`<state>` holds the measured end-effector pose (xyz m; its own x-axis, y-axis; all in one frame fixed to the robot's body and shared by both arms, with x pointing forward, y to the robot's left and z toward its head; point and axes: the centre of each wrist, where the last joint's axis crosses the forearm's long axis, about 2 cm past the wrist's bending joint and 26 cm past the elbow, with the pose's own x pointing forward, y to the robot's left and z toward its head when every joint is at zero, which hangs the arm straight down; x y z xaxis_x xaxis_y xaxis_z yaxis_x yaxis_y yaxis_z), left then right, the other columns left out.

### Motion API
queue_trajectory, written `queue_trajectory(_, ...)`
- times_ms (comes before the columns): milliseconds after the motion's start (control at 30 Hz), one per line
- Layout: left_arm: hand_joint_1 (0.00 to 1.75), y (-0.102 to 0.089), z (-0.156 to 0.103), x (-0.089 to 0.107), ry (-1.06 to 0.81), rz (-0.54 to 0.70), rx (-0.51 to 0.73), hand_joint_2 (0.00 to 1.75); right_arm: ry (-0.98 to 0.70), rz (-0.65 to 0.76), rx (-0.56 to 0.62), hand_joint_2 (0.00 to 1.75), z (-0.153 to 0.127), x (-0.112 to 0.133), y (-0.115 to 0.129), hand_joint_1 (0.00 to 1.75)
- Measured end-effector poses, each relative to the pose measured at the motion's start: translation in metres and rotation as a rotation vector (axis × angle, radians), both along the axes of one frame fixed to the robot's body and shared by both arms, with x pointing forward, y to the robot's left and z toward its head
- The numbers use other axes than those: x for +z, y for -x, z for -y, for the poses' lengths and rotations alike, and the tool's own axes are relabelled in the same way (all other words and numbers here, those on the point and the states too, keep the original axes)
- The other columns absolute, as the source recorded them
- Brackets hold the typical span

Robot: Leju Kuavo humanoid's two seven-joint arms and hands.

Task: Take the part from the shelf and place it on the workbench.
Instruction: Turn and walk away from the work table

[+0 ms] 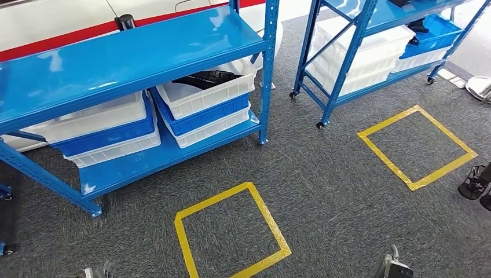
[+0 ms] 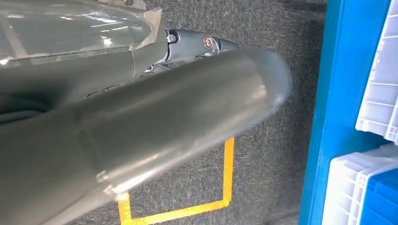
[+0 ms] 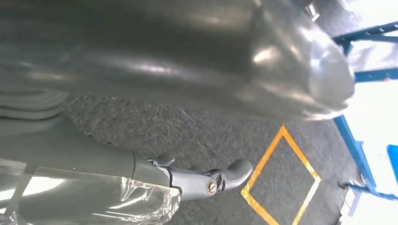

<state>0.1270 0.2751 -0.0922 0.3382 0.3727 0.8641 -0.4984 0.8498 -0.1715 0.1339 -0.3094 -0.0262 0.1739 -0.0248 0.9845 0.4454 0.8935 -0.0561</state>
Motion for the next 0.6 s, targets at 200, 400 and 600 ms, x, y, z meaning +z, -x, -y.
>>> queue_trajectory(200,0.0,-0.005,0.0032,0.0016,0.009,0.0,-0.012,0.0,0.006,0.005,-0.021,0.0,0.0021,0.0037,0.0018,0.0)
queue_trajectory(400,0.0,-0.0061,0.004,0.002,0.01,0.0,-0.013,0.0,0.008,-0.005,-0.024,0.0,0.0035,0.0032,0.0049,0.0)
queue_trajectory(600,0.0,-0.0036,0.0034,0.0014,0.016,-0.011,-0.005,0.0,0.007,0.0,-0.04,0.0,0.0039,0.0065,0.0035,0.0)
